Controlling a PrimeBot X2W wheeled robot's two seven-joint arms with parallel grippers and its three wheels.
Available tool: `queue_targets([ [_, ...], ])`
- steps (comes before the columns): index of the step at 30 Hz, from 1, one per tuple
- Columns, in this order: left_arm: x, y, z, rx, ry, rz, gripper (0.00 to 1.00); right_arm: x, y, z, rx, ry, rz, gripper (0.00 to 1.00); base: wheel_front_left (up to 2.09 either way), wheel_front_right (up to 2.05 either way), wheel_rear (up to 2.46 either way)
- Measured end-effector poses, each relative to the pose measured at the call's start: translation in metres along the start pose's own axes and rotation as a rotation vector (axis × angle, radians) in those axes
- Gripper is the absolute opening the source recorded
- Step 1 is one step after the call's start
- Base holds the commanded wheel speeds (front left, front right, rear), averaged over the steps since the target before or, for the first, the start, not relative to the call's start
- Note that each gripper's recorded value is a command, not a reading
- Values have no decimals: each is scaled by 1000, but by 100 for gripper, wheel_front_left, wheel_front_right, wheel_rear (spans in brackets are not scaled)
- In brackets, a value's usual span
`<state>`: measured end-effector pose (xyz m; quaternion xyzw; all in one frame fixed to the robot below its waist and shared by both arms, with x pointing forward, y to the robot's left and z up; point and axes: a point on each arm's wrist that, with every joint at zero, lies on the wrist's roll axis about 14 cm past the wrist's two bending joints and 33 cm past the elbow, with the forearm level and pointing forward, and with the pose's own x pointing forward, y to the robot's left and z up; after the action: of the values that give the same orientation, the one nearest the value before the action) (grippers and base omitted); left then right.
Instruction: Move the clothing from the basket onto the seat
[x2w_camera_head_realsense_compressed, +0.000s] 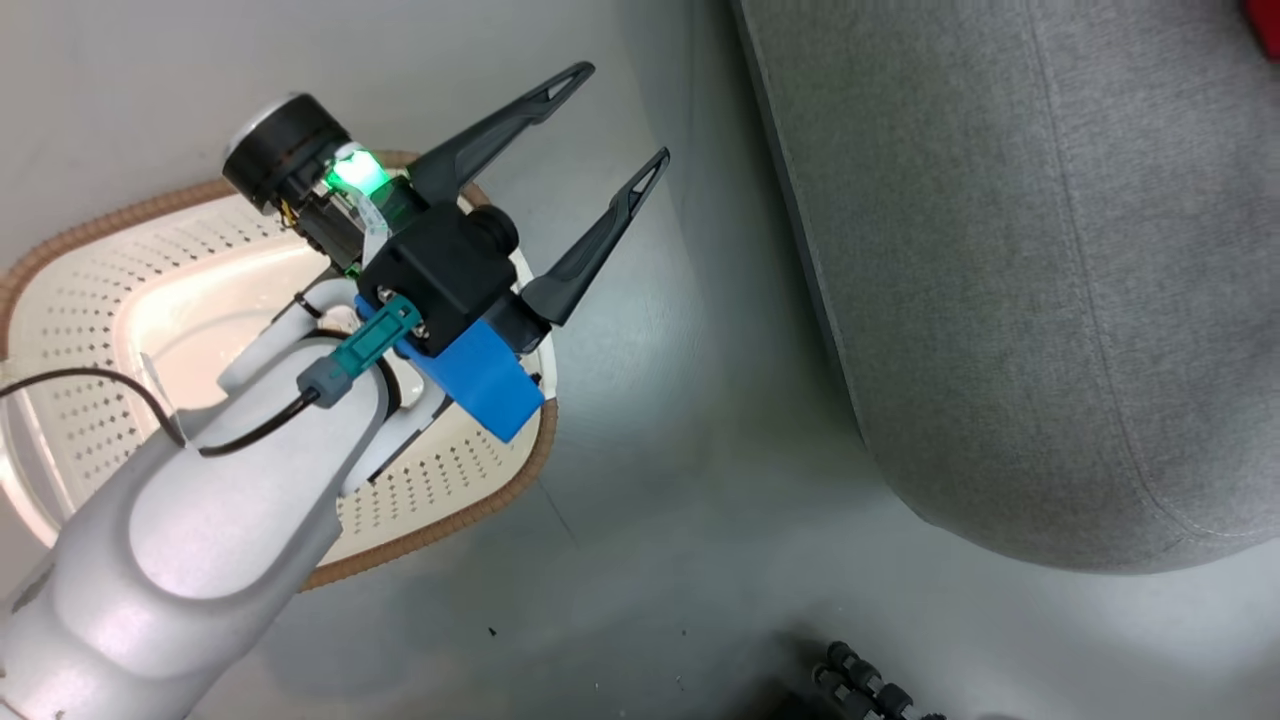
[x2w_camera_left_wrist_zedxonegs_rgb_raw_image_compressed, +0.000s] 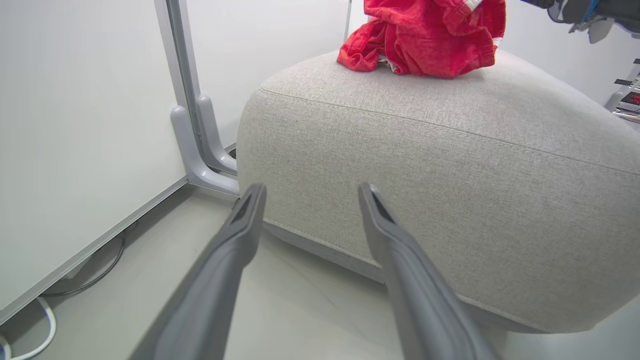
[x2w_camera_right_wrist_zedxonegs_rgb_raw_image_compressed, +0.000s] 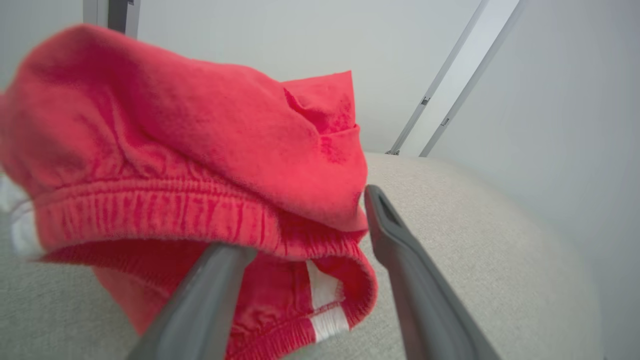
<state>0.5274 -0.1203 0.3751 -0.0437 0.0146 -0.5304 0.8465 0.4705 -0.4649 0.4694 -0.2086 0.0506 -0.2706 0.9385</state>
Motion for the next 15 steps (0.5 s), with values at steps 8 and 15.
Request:
queue_targets([
  [8, -4, -10, 33, 19, -33, 20, 100, -37, -18, -6, 16, 50, 7, 100, 0, 0, 0],
  [15, -10, -27, 63, 32, -61, 36, 100, -77, -42, -15, 24, 99, 3, 100, 0, 0, 0],
])
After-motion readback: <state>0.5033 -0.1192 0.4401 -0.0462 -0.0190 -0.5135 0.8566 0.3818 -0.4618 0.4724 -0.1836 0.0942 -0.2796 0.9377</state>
